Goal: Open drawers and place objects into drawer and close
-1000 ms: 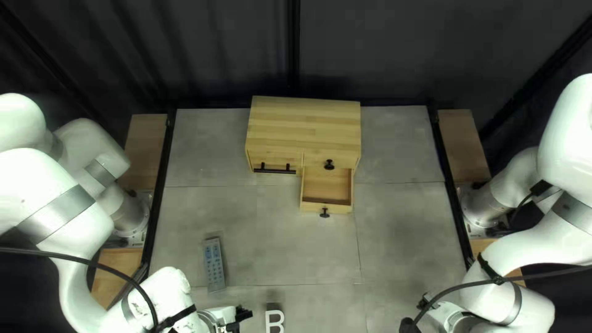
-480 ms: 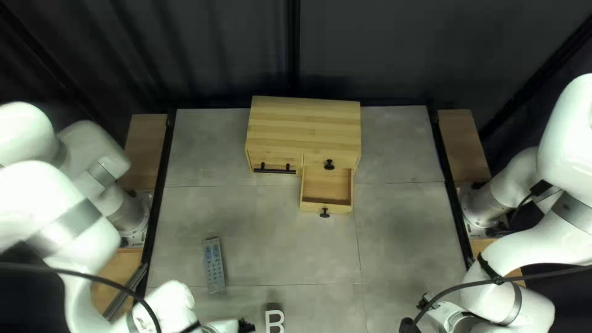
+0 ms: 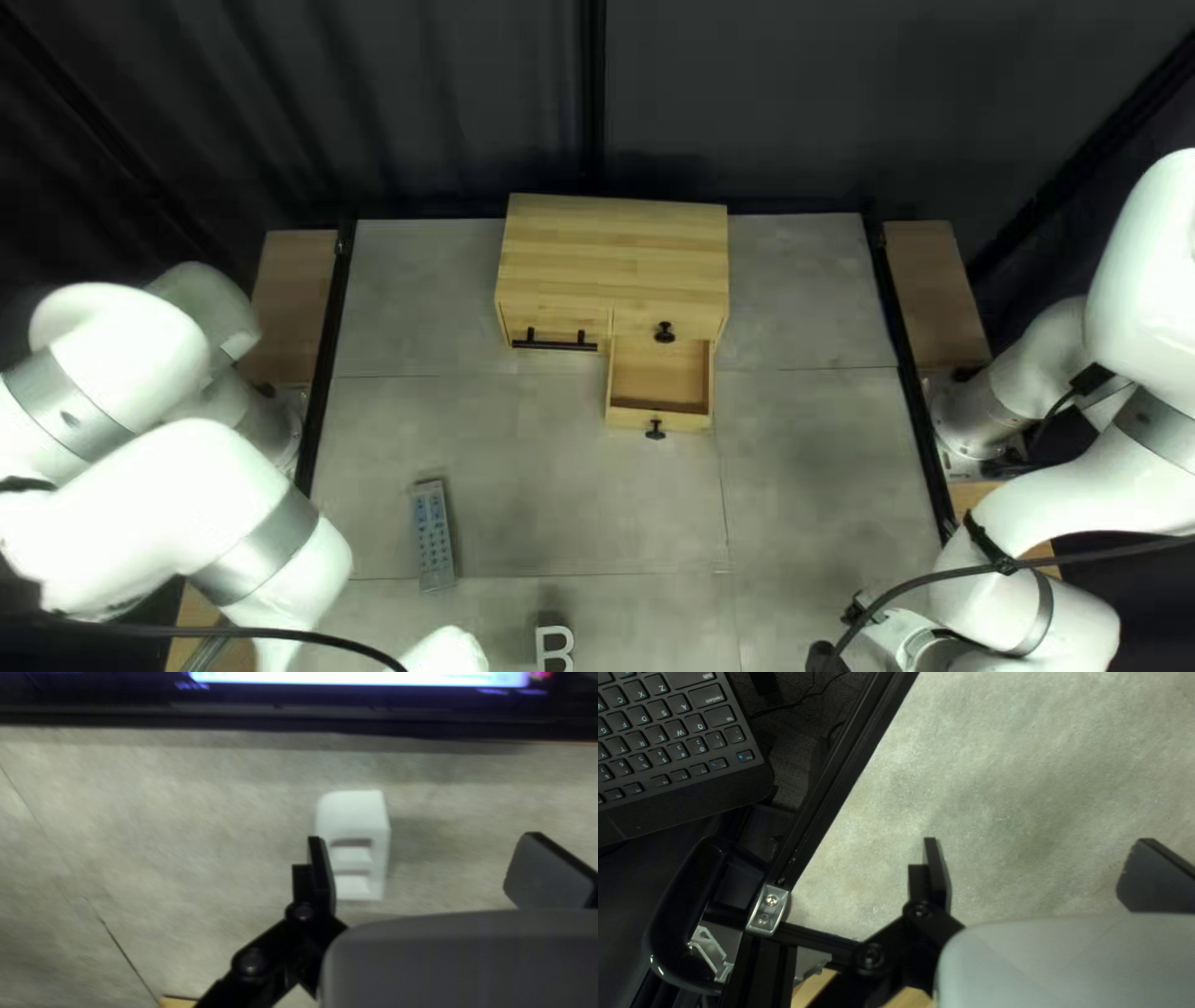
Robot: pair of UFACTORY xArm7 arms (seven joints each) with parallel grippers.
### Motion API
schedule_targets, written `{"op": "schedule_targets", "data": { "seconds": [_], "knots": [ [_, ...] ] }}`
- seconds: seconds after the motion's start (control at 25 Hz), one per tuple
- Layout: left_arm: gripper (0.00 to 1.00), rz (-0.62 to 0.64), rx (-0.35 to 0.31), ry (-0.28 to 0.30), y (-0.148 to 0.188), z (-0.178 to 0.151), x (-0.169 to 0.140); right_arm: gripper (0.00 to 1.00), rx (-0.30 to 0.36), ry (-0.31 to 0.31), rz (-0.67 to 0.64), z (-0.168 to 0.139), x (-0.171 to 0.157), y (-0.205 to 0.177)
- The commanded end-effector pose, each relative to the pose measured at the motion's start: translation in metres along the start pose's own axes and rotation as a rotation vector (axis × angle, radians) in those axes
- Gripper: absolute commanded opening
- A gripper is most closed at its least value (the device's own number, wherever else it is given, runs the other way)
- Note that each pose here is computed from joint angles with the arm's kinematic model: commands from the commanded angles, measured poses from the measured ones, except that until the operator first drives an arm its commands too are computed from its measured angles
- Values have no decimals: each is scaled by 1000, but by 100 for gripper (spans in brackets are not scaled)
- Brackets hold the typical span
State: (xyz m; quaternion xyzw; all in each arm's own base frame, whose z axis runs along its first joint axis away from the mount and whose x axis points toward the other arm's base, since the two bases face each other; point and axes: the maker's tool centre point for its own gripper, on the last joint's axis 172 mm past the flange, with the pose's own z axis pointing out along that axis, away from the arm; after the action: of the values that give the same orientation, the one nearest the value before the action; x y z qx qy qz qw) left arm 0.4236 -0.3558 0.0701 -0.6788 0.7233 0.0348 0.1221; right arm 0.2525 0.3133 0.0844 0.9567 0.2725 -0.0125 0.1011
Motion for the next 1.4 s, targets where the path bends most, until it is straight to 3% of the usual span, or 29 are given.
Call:
{"op": "schedule_targets", "data": {
  "seconds": [0.04,1.0,1.12,1.2,1.24,1.32,1.4],
  "knots": [
    [100,32,9,1,-7,10,-6,100,0,0,0,0,0,0],
    [100,43,-35,21,-13,43,-1,100,0,0,0,0,0,0],
    [83,43,-36,26,-12,44,0,100,0,0,0,0,0,0],
    [81,43,-37,31,-12,46,0,100,0,0,0,0,0,0],
    [64,43,-38,32,-11,46,1,100,0,0,0,0,0,0],
    [9,43,-38,33,-11,45,1,100,0,0,0,0,0,0],
    [3,45,-35,34,-13,44,0,100,0,0,0,0,0,0]
  ]
}}
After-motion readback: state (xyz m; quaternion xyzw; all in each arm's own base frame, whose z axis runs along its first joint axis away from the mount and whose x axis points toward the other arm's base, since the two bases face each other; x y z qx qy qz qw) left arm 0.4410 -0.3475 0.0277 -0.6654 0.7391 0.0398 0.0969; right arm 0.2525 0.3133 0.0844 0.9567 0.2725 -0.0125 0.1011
